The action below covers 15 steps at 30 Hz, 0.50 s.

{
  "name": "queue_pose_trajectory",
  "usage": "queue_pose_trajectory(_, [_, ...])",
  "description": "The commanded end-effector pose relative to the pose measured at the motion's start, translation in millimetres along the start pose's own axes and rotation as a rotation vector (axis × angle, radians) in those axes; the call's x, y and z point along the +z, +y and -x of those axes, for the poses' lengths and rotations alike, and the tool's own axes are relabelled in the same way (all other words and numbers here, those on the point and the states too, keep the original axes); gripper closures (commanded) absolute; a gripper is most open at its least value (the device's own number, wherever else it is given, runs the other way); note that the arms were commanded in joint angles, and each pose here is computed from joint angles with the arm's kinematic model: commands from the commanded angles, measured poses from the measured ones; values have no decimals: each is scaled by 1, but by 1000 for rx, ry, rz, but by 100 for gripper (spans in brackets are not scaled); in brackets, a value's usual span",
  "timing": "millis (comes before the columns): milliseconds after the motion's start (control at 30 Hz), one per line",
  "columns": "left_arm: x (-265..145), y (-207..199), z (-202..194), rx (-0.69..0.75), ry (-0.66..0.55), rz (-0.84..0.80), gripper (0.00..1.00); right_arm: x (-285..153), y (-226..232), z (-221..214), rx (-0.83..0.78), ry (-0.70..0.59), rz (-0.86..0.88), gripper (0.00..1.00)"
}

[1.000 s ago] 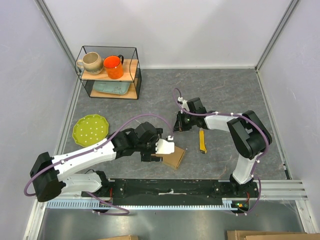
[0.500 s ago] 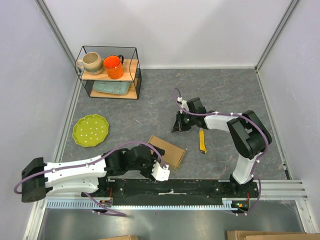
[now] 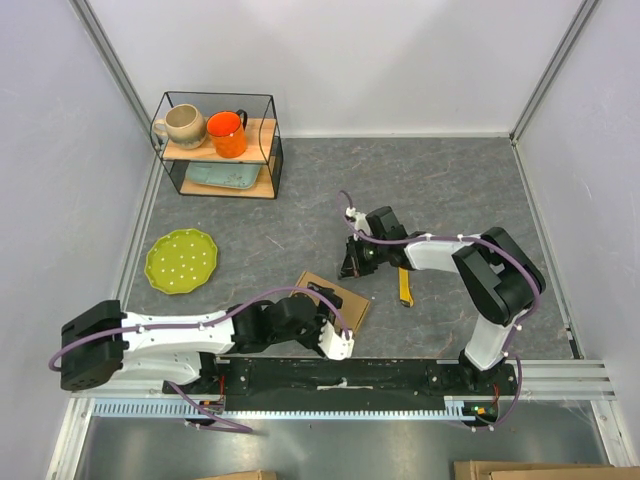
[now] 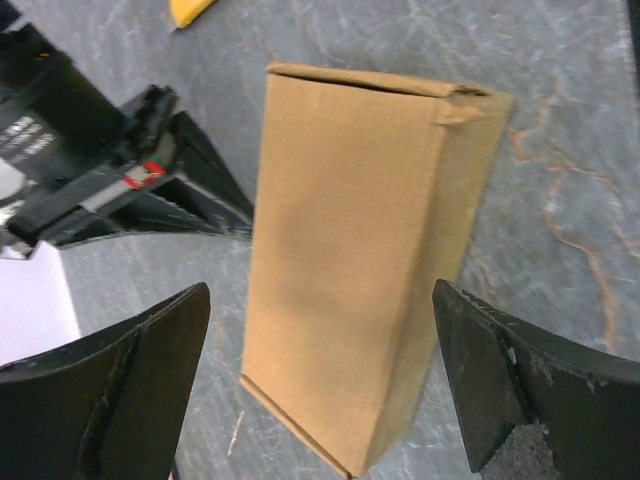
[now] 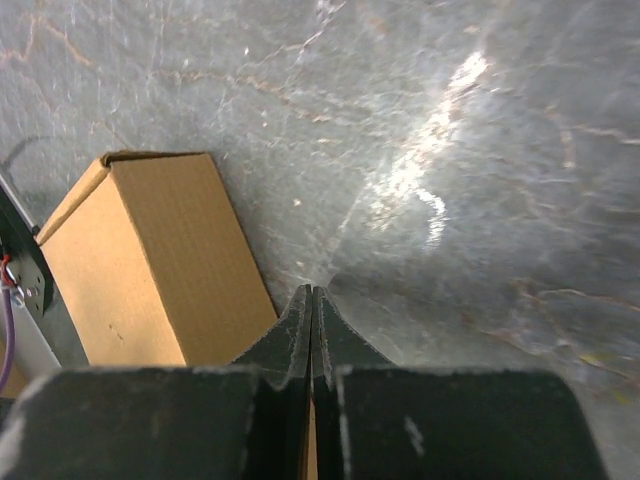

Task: Unpack the express box
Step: Adjust the express box at the center of the board.

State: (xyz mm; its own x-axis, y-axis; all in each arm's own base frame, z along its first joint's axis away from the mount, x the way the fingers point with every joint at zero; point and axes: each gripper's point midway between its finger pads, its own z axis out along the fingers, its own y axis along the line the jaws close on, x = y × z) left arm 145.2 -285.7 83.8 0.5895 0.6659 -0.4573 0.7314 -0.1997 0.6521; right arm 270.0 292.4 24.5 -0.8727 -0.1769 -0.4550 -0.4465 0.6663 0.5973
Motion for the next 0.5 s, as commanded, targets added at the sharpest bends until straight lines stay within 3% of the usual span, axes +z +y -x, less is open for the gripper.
queue_pose_trajectory(0, [2,42,13,59,-8,161,1,3,15,-3,-42,-14,48,100])
queue_pose_trajectory(167, [3,49,13,61,11,186,1,5,13,-17,-35,3,44,100])
queue_pose_trajectory(467, [-8,109,33,60,-12,317,1,8,13,-21,-50,15,19,100])
